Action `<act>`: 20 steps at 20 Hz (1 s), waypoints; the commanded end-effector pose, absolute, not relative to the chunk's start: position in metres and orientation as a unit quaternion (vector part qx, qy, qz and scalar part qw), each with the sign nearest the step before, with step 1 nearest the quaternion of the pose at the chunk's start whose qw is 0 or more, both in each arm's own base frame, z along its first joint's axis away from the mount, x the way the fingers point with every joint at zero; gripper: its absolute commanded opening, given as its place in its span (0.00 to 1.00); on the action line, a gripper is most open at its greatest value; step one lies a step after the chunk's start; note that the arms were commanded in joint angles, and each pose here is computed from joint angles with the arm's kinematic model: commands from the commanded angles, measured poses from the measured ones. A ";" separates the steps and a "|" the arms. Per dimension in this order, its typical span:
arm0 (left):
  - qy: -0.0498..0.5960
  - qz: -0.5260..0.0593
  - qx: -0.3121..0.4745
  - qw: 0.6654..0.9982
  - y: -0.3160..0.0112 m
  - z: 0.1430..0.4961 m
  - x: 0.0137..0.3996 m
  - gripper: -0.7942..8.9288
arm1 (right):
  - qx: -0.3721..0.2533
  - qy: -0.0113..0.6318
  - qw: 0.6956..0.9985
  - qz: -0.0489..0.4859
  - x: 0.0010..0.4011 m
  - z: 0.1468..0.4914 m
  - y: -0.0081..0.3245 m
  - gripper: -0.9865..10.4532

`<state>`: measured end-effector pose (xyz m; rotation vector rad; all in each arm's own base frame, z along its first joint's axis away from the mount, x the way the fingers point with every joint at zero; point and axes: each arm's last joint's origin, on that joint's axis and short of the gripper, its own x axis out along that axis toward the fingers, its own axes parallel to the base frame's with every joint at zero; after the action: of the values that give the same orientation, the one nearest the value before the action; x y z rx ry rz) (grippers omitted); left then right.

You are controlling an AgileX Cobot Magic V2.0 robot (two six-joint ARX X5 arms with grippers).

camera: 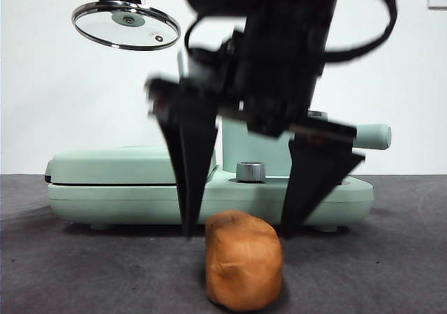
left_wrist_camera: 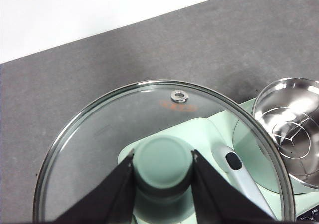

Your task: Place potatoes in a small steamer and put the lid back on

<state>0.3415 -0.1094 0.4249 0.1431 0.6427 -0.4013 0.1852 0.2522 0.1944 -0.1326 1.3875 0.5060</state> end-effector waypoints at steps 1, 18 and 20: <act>0.284 -0.199 0.060 0.936 -0.111 0.439 0.340 0.09 | -0.066 0.637 0.734 0.227 0.187 0.185 0.262 0.50; 0.284 -0.180 0.053 0.940 -0.097 0.439 0.345 0.09 | -0.081 0.597 0.760 0.243 0.251 0.309 0.242 0.23; 0.285 -0.174 0.046 0.941 -0.094 0.438 0.345 0.09 | -0.053 0.548 0.800 0.240 0.276 0.344 0.223 0.23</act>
<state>0.3467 -0.0920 0.4250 0.1101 0.6468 -0.3456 0.2725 0.2180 0.3460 -0.0760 1.1824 0.4934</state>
